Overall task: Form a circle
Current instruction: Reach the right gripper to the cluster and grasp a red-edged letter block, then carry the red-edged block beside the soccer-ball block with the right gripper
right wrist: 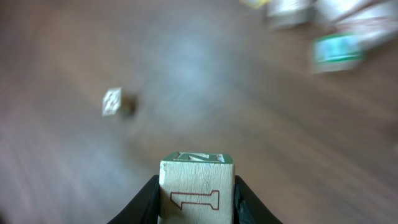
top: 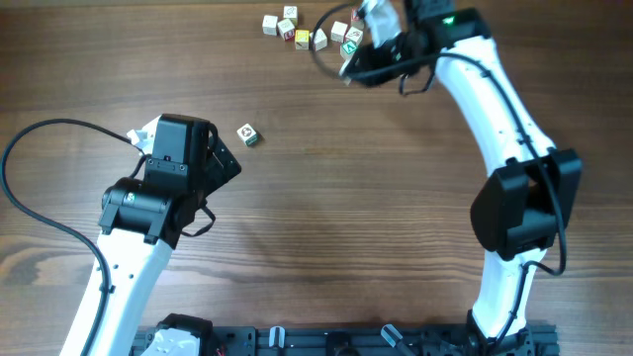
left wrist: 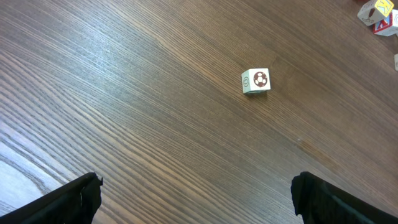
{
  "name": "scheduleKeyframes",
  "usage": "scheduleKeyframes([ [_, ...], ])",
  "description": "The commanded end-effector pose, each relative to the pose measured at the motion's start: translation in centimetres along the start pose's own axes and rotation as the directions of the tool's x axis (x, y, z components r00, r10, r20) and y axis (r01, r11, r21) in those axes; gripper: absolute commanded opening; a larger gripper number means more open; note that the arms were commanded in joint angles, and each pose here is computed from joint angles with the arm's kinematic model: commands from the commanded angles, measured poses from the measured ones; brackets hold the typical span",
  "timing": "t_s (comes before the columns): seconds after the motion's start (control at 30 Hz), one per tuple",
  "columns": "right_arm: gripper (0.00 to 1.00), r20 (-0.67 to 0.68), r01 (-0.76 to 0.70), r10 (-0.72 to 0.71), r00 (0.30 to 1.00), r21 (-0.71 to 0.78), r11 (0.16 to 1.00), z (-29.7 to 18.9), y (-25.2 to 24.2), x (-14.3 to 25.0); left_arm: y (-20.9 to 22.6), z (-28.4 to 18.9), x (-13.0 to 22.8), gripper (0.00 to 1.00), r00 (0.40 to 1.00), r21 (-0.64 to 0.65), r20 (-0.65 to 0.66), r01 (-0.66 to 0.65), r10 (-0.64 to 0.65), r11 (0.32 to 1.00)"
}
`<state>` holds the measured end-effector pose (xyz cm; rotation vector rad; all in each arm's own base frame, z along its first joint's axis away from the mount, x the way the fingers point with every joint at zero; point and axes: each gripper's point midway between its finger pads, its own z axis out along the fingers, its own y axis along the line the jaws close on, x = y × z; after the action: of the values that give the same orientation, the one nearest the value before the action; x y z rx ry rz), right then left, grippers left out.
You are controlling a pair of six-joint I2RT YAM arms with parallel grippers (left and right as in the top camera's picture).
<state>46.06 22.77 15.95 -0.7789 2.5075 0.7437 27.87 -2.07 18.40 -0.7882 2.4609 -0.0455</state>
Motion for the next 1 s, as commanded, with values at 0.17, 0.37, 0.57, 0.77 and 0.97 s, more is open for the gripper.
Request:
scheduleKeyframes([
  [0.17,0.27,-0.094,0.311,-0.323,0.942,-0.117,0.943,9.2,4.9,6.1,0.3,0.2,-0.2,1.0,1.0,-0.02,0.01,-0.015,0.015,1.0],
  [0.37,0.27,-0.084,0.462,-0.461,0.884,0.001,0.887,14.7,6.1,8.6,0.3,0.2,-0.2,1.0,1.0,-0.02,0.01,-0.015,0.015,1.0],
  [0.57,0.26,-0.088,0.542,-0.537,0.839,0.056,0.839,16.2,6.0,9.3,0.3,0.2,-0.2,1.0,1.0,-0.02,0.01,-0.015,0.015,1.0],
  [0.77,0.47,-0.098,0.537,-0.53,0.842,0.052,0.842,16.3,5.8,9.7,0.3,0.2,-0.2,1.0,1.0,-0.02,0.01,-0.016,0.016,1.0],
  [0.97,0.63,-0.079,0.503,-0.498,0.864,0.066,0.862,15.9,6.0,9.0,0.3,0.2,-0.2,1.0,1.0,-0.02,0.01,-0.015,0.015,1.0],
])
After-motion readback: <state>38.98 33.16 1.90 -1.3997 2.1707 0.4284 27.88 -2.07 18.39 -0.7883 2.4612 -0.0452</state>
